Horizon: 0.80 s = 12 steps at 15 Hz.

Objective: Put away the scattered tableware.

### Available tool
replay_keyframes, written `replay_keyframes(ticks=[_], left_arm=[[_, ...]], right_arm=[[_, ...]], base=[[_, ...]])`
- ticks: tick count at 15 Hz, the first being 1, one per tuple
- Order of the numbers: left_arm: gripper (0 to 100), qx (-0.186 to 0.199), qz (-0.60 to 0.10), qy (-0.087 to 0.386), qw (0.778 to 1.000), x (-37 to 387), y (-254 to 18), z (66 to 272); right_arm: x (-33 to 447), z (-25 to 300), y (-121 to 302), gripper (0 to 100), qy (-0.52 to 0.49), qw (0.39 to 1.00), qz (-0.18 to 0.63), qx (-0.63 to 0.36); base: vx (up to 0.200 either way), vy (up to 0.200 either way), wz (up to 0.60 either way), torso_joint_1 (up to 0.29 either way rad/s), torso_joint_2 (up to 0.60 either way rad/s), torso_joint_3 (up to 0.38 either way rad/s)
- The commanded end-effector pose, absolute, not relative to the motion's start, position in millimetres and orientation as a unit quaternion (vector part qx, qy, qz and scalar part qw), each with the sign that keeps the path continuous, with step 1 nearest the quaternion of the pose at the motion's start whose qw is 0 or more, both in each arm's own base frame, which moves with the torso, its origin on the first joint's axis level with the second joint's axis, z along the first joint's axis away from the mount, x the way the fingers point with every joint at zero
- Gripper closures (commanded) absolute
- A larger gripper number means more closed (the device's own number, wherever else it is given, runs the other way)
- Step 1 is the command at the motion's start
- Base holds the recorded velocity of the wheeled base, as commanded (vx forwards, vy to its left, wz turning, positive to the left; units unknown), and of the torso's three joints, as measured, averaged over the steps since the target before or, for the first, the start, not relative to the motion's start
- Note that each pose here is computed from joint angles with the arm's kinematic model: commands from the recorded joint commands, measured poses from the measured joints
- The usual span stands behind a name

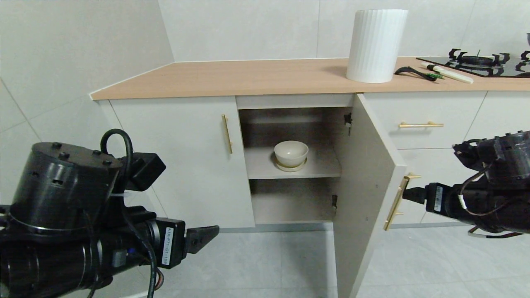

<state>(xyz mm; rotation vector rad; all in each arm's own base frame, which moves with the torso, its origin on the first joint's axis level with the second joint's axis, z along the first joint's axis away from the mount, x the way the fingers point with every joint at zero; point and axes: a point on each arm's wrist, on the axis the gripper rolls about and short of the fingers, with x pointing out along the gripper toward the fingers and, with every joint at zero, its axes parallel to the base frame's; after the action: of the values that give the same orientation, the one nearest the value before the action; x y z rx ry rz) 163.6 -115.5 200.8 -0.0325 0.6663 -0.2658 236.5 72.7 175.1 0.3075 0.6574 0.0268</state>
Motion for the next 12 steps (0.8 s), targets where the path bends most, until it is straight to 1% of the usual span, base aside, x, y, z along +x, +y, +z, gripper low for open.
replay_keyframes(ticks=[1, 3, 6, 10, 12], left_arm=[[0, -0.018, -0.127, 0.325, 0.937, 164.8, -114.9, 201.8], [0, -0.021, -0.12, 0.324, 0.938, 166.7, -112.4, 202.2], [0, -0.022, -0.118, 0.322, 0.939, 166.6, -111.6, 203.0], [0, -0.019, -0.118, 0.327, 0.937, 168.3, -112.8, 200.4], [0, -0.017, -0.119, 0.333, 0.935, 169.5, -113.8, 197.7]], right_arm=[[255.6, 169.2, 100.5, 0, 0.342, 0.928, 0.061, 0.137], [278.5, 164.0, 129.8, 0, 0.351, 0.924, 0.112, 0.103], [309.2, 149.9, 163.3, 0, 0.358, 0.92, 0.138, 0.082], [328.3, 138.0, 185.2, 0, 0.358, 0.919, 0.159, 0.055], [331.4, 124.5, 190.4, 0, 0.371, 0.914, 0.159, 0.049]], base=[[0.0, 0.0, 0.0, 0.0, 0.0, 0.0], [0.0, 0.0, 0.0, 0.0, 0.0, 0.0], [0.0, 0.0, 0.0, 0.0, 0.0, 0.0], [0.0, 0.0, 0.0, 0.0, 0.0, 0.0], [0.0, 0.0, 0.0, 0.0, 0.0, 0.0]])
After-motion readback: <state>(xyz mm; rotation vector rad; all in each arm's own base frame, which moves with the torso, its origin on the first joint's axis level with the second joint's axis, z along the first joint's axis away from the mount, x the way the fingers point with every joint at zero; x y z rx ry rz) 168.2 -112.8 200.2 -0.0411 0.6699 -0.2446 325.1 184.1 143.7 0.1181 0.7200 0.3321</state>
